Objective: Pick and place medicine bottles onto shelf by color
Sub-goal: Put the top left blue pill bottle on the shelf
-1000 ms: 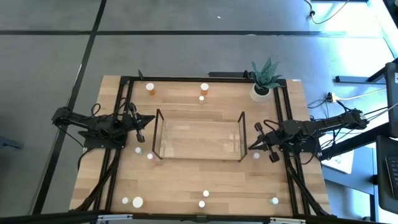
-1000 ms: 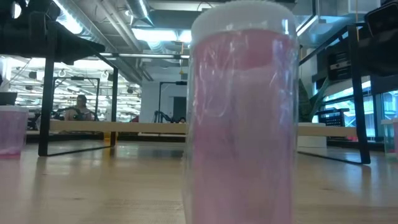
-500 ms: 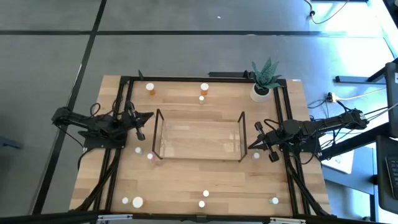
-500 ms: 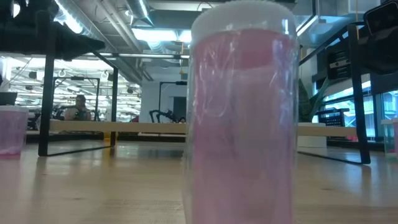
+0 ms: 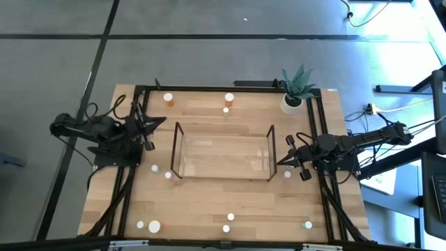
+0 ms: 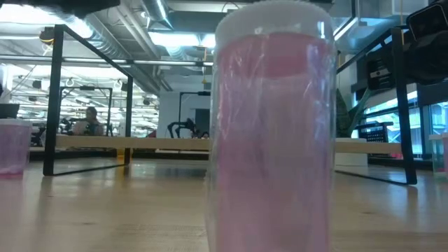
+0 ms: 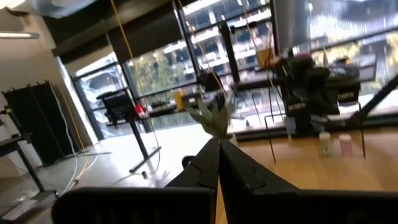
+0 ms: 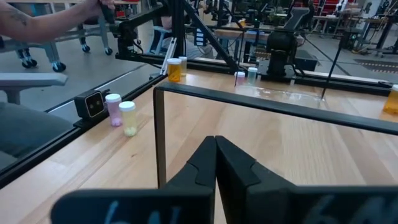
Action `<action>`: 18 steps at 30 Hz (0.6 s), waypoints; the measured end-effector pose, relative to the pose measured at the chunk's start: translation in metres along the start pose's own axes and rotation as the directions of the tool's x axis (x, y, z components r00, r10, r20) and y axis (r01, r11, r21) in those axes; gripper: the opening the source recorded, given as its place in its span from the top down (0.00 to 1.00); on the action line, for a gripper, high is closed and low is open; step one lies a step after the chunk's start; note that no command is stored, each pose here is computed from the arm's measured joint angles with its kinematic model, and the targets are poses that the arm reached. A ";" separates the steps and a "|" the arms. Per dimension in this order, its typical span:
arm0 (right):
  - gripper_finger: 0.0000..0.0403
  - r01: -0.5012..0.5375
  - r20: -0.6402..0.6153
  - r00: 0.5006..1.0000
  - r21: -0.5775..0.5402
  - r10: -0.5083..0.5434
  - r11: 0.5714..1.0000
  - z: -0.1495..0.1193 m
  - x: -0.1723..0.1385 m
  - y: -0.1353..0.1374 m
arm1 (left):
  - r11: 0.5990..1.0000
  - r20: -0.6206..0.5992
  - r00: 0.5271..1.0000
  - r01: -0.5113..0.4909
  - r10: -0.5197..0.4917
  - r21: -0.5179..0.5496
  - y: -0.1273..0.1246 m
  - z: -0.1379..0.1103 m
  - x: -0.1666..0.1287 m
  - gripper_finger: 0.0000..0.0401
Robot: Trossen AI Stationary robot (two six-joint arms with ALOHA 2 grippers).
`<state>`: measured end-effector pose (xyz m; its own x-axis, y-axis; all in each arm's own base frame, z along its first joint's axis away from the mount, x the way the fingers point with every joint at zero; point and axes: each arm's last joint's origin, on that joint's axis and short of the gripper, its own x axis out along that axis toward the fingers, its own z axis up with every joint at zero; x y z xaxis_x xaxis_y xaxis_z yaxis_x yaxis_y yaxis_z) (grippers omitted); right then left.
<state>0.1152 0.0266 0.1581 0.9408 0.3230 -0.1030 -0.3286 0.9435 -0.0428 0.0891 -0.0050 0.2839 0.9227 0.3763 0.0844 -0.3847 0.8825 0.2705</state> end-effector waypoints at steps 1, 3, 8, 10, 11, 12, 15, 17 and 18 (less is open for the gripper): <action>0.98 0.000 0.000 1.000 0.000 0.000 1.000 0.000 0.000 0.000 | 1.000 -0.024 1.000 0.008 -0.008 0.006 -0.001 0.005 0.003 0.99; 0.98 0.000 -0.004 1.000 0.008 0.001 1.000 0.002 0.000 0.000 | 1.000 -0.071 0.997 0.023 -0.022 0.017 -0.003 0.017 0.011 0.99; 0.98 0.070 0.010 0.997 0.067 -0.070 0.995 0.029 -0.002 -0.003 | 0.999 -0.205 0.978 0.035 -0.032 0.012 -0.005 0.048 0.029 0.99; 0.98 0.133 -0.036 0.991 0.084 -0.131 0.988 0.042 -0.005 -0.006 | 0.998 -0.279 0.960 0.046 -0.035 0.035 -0.008 0.058 0.038 0.99; 0.98 0.165 -0.065 0.985 0.089 -0.159 0.982 0.049 -0.006 -0.007 | 0.997 -0.316 0.948 0.056 -0.038 0.048 -0.010 0.062 0.041 0.99; 0.98 0.197 -0.091 0.978 0.097 -0.189 0.976 0.056 -0.007 -0.008 | 0.996 -0.347 0.937 0.064 -0.041 0.055 -0.011 0.066 0.046 0.99; 0.98 0.273 -0.156 0.955 0.112 -0.254 0.956 0.082 -0.010 -0.011 | 0.996 -0.422 0.906 0.073 -0.042 0.058 -0.016 0.078 0.056 0.99; 0.98 0.296 -0.184 0.945 0.127 -0.271 0.947 0.099 -0.009 -0.013 | 0.997 -0.475 0.879 0.067 -0.037 0.045 -0.017 0.084 0.061 0.99; 0.98 0.299 -0.196 0.943 0.131 -0.271 0.945 0.106 -0.008 -0.013 | 0.997 -0.504 0.863 0.063 -0.034 0.040 -0.018 0.086 0.064 0.99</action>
<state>0.1213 0.0193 0.2650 0.9594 0.0346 -0.2801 -0.0188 0.9981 0.0591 0.1573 -0.0215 0.3664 0.7959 0.4367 -0.4194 -0.3246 0.8924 0.3134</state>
